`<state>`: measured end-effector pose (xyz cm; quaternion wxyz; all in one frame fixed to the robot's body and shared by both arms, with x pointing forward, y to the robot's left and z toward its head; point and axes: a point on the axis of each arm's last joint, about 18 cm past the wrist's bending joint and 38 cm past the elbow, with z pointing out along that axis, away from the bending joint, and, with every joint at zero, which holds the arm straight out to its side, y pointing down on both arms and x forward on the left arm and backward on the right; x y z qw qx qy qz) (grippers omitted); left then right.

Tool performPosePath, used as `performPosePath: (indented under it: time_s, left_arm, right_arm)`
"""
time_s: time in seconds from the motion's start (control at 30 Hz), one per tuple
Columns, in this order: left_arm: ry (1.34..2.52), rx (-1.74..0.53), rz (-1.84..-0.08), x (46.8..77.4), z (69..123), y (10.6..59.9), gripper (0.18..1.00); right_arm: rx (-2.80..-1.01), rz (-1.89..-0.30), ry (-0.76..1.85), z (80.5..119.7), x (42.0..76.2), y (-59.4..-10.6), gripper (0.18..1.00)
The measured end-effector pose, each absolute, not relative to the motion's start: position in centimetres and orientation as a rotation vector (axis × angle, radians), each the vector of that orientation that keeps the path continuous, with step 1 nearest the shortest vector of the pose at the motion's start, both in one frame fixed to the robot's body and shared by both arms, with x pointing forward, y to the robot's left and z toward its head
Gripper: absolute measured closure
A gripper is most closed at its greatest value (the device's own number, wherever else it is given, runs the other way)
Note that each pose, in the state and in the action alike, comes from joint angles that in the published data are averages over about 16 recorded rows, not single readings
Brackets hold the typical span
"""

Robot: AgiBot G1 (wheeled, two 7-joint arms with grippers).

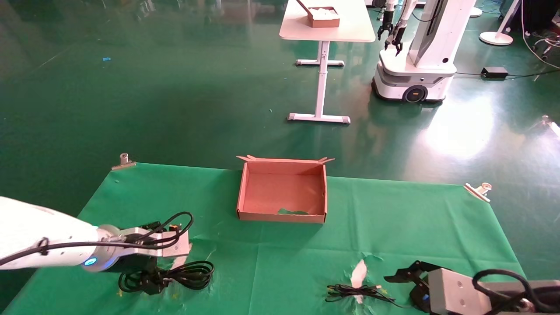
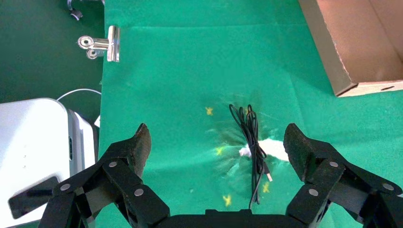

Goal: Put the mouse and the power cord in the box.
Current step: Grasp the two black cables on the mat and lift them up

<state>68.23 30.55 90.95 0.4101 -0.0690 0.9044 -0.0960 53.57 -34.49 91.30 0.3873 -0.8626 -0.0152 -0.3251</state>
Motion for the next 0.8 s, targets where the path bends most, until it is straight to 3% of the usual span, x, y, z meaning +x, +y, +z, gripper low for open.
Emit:
performPosePath:
  time_s: [0.43,0.8]
  left_arm:
    - [2.270,-0.173,-0.153,69.9,90.6,30.4,0.184]
    - [2.269,-0.168,-0.126,70.1,90.4,30.3,0.184]
  right_arm:
    - [-2.247,-0.846,-0.010,91.0,54.4,-34.7,0.178]
    - [-2.422,-0.931,0.021,90.6,59.1,-32.7,0.178]
